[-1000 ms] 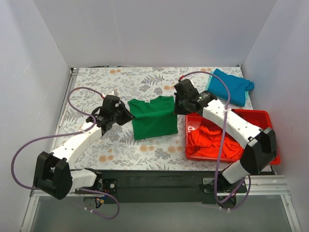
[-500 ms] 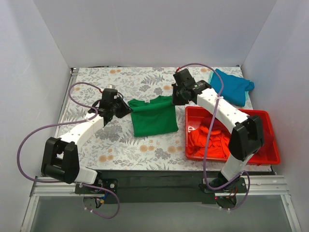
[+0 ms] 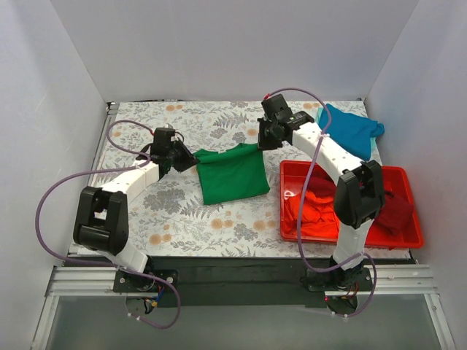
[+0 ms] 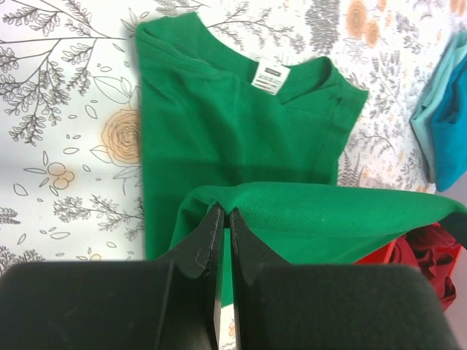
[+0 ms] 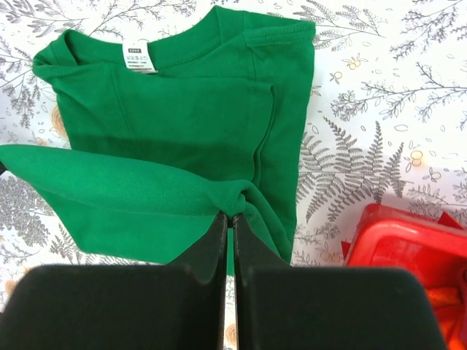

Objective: Fold and stack the t-shirts
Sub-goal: Fold the tshirt

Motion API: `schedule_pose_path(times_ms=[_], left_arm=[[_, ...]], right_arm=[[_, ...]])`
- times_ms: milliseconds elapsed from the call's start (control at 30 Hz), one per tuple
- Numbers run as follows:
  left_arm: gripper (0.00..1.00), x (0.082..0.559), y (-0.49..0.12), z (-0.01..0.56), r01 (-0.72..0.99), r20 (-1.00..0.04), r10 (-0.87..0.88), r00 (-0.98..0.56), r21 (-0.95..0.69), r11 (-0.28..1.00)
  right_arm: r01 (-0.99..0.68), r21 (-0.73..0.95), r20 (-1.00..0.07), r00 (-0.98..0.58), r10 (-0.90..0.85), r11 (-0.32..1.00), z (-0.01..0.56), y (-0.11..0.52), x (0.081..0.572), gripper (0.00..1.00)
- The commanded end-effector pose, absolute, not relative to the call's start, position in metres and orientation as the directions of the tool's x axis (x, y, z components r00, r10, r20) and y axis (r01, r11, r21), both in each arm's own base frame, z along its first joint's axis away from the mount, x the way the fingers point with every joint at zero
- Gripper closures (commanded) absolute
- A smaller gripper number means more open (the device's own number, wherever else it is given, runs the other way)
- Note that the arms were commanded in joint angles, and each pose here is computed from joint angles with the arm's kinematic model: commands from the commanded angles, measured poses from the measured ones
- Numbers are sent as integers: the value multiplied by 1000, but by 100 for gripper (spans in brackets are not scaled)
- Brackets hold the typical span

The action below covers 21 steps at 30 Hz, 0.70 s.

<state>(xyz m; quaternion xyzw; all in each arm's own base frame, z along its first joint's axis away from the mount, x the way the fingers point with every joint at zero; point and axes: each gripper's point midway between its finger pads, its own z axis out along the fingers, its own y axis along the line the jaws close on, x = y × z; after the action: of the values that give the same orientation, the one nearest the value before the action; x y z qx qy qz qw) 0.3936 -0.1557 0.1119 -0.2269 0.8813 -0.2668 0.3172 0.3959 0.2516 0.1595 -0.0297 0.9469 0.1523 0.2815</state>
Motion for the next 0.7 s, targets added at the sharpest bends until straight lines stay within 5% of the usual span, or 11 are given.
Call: schedule_pose_path(times_ms=[0, 267, 300, 333, 367, 400, 433, 667], left_arm=[[100, 410, -147, 120, -213, -478, -570, -668, -611, 763], [100, 442, -141, 114, -218, -487, -564, -667, -596, 773], [68, 449, -138, 118, -228, -492, -565, -663, -586, 778], [49, 455, -134, 125, -238, -505, -567, -651, -574, 784], [38, 455, -125, 125, -277, -513, -565, -646, -533, 800], [27, 464, -123, 145, -251, -555, -552, -622, -527, 812], [15, 465, -120, 152, -246, -571, -546, -613, -519, 819], [14, 437, -124, 183, -116, -627, -469, -623, -518, 847]], right_arm=[[-162, 265, -585, -810, 25, 950, 167, 251, 420, 99], [-189, 285, -595, -803, 19, 940, 162, 258, 459, 97], [-231, 306, -602, -799, 0, 924, 167, 265, 461, 69], [-253, 319, -616, -788, -3, 913, 175, 267, 466, 57], [-292, 343, -642, -767, -5, 893, 194, 273, 469, 47], [-322, 340, -667, -745, -15, 884, 206, 274, 472, 17], [-344, 341, -694, -720, -12, 875, 225, 273, 471, 6], [-455, 325, -751, -657, -65, 829, 263, 264, 442, 2]])
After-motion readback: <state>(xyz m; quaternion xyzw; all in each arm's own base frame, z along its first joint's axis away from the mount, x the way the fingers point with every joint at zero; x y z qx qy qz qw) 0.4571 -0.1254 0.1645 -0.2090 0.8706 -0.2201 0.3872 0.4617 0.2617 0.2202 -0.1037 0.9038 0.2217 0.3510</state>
